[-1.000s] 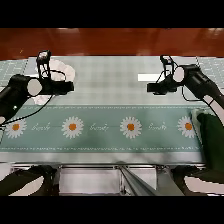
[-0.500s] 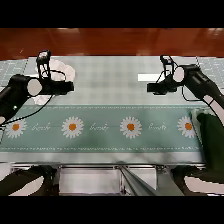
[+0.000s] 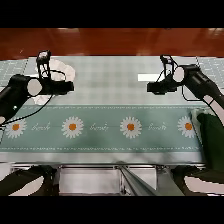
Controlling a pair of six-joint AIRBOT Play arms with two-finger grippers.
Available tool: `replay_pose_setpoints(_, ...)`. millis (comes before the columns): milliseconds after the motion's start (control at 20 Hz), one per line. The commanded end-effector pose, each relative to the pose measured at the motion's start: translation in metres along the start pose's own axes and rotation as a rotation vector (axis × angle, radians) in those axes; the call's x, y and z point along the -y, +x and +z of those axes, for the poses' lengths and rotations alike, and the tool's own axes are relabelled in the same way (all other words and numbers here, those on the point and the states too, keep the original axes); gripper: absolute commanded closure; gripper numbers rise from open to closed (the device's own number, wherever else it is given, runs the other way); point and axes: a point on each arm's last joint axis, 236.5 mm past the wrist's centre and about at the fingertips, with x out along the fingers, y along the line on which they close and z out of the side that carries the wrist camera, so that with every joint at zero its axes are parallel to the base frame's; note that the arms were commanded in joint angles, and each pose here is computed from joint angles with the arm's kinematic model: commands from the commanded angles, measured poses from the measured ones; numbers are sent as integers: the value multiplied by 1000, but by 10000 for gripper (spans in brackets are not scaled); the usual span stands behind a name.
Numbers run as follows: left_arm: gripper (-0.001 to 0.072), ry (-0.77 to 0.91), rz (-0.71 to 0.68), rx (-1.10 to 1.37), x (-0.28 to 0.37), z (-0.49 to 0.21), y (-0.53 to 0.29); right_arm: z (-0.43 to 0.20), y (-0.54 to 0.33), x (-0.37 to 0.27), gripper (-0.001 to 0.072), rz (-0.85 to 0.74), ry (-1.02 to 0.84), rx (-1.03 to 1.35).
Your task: Fold the shirts.
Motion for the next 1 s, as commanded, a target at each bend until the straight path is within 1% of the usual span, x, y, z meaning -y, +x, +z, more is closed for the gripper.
replay_pose_setpoints(0,669,1,-18,77,4,19,-1,6,-1,-1,673,1,-4,24)
replay_pose_setpoints(50,502,2,-19,142,2,39,-7,4,-2,0,539,0,-4,15)
replay_pose_setpoints(100,218,9,-16,216,-1,63,-17,-2,-3,0,314,-4,-10,-5)
replay_pose_setpoints(150,199,34,-6,305,-7,93,-30,-6,-7,1,290,-5,-12,-23)
replay_pose_setpoints(250,200,61,37,439,-32,142,-54,-17,-20,1,290,-6,-68,-55)
replay_pose_setpoints(350,201,-8,108,425,-77,163,-51,-23,-34,-3,291,11,-74,-37)
replay_pose_setpoints(400,201,-40,143,368,-99,161,-40,-26,-39,-3,293,18,-70,-24)
replay_pose_setpoints(500,201,-73,191,174,-131,135,-3,-35,-47,-4,294,27,-60,-13)
replay_pose_setpoints(650,201,1,197,-57,-145,99,47,-42,-54,-3,294,28,-38,-4)
replay_pose_setpoints(950,201,-19,171,-203,-151,72,106,-42,-56,-13,294,72,-1,-2)
